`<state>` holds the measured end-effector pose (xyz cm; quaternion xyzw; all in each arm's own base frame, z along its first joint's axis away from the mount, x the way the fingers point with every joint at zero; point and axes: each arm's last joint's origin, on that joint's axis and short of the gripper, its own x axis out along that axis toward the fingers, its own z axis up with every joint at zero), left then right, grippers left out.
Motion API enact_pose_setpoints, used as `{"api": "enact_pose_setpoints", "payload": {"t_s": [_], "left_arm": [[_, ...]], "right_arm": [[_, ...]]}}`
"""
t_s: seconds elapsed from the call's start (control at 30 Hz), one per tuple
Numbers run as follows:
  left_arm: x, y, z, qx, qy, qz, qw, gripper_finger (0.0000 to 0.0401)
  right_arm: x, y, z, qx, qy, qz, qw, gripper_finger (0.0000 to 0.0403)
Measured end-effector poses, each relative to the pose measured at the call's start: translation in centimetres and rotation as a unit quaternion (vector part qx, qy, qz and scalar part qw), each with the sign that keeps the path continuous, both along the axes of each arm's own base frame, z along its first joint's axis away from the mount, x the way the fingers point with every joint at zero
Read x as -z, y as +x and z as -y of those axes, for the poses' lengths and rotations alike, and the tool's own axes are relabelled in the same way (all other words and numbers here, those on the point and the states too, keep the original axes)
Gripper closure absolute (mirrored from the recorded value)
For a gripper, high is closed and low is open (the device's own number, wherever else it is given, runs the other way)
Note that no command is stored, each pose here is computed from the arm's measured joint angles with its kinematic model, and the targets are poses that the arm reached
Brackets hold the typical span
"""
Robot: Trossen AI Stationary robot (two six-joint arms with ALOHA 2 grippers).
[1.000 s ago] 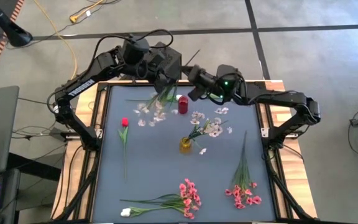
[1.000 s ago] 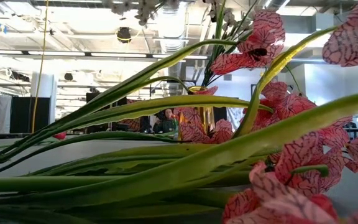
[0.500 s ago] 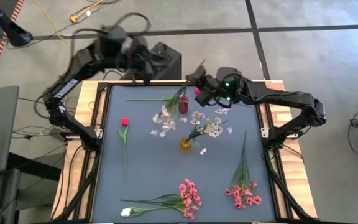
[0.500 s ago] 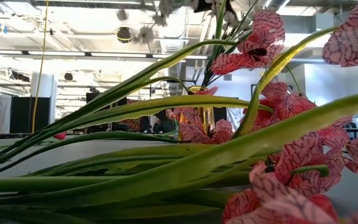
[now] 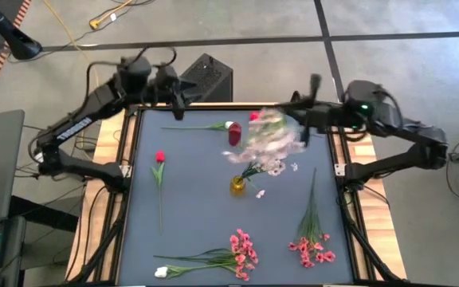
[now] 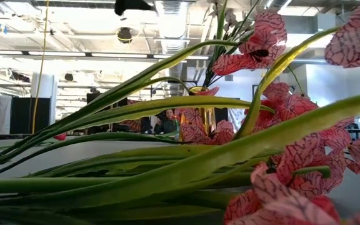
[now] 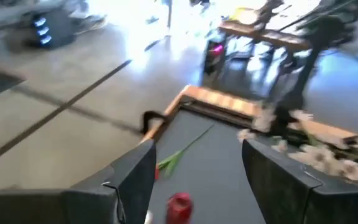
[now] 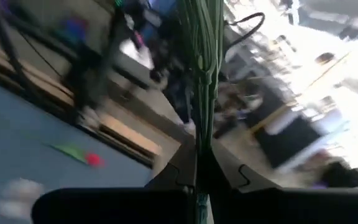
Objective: Sort flowers into vase by color
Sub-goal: Put the white flowers into the yellow flower vase
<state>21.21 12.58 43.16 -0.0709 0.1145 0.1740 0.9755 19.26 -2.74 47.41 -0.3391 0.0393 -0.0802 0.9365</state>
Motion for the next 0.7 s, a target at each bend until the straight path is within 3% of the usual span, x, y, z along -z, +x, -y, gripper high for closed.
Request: {"api": "enact_pose_setpoints", "payload": {"t_s": [0.2, 0.33, 0.43, 0.53, 0.7], "left_arm": [[4.3, -0.7, 1.3, 0.070, 0.031, 0.073, 0.994, 0.0176], [6.4, -1.0, 1.9, 0.079, 0.038, 0.088, 0.992, 0.0176], [7.5, -1.0, 2.4, 0.090, 0.029, 0.087, 0.992, 0.0176], [9.1, -0.3, 3.7, 0.159, 0.036, 0.082, 0.983, 0.0176], [10.3, 0.9, 6.9, 0.246, 0.105, 0.130, 0.955, 0.0176]], "right_arm": [[1.0, -0.7, -2.6, -0.064, 0.143, -0.042, 0.987, 0.0361], [2.6, 0.0, -5.4, -0.120, 0.193, -0.103, 0.968, 0.0361], [4.5, 0.3, -8.2, -0.165, 0.199, -0.128, 0.958, 0.0361], [6.6, 0.3, -10.8, -0.180, 0.189, -0.105, 0.960, 0.0362], [8.9, 0.3, -12.4, -0.189, 0.167, 0.040, 0.967, 0.0363]]}}
